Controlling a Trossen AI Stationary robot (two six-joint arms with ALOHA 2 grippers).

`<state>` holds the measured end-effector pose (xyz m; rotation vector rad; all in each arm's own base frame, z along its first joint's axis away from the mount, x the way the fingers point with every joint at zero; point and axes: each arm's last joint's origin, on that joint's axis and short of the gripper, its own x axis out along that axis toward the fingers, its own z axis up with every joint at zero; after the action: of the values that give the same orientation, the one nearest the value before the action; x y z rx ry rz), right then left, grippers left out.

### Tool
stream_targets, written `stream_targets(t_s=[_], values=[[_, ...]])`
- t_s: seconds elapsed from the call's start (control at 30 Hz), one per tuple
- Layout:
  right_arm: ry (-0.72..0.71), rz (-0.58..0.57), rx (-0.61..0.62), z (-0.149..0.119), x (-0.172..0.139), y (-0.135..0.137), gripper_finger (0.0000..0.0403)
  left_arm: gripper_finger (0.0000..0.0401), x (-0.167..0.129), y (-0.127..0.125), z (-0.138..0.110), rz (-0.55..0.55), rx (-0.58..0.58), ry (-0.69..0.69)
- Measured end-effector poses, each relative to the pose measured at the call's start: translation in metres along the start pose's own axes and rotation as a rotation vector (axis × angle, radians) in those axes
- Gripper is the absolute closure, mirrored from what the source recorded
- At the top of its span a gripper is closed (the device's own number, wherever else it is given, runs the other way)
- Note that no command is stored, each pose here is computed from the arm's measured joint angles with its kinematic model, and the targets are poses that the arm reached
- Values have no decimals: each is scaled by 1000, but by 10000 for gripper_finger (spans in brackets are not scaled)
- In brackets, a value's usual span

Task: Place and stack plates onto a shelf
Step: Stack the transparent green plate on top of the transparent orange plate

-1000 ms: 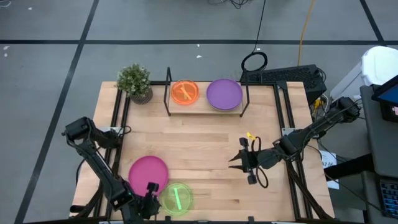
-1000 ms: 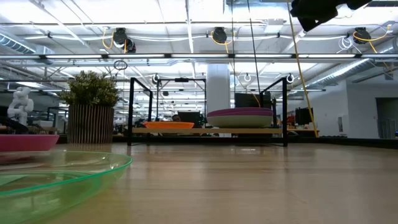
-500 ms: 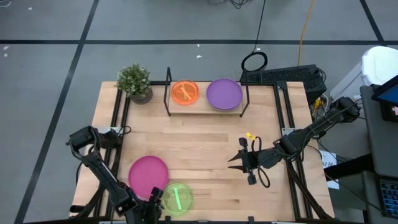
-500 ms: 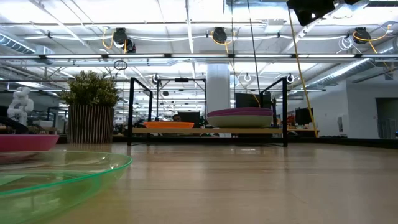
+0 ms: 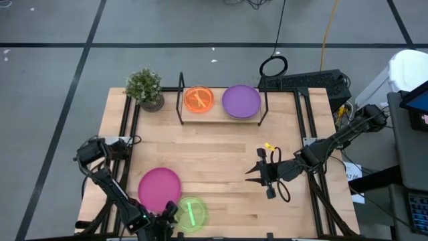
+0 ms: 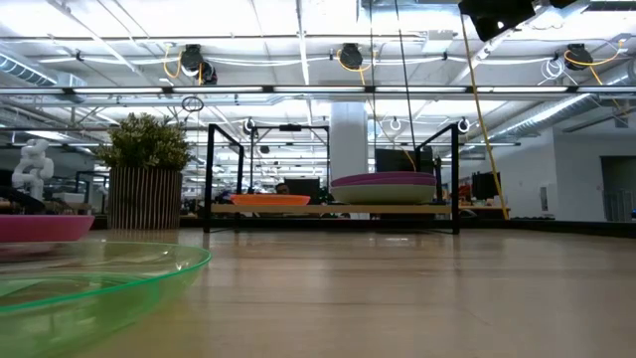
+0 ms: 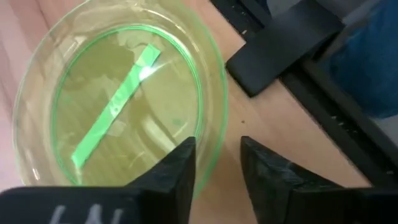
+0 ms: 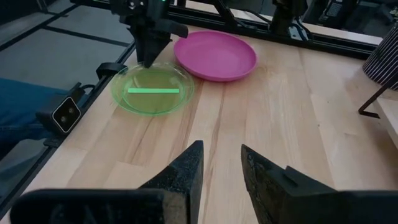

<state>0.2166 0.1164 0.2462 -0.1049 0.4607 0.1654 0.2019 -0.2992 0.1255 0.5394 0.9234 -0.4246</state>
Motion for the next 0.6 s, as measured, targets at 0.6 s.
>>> stream_targets(t_s=[0.6], values=[[-1,0,-4,0,0,0,312,325,9,20,2,43,77,25]])
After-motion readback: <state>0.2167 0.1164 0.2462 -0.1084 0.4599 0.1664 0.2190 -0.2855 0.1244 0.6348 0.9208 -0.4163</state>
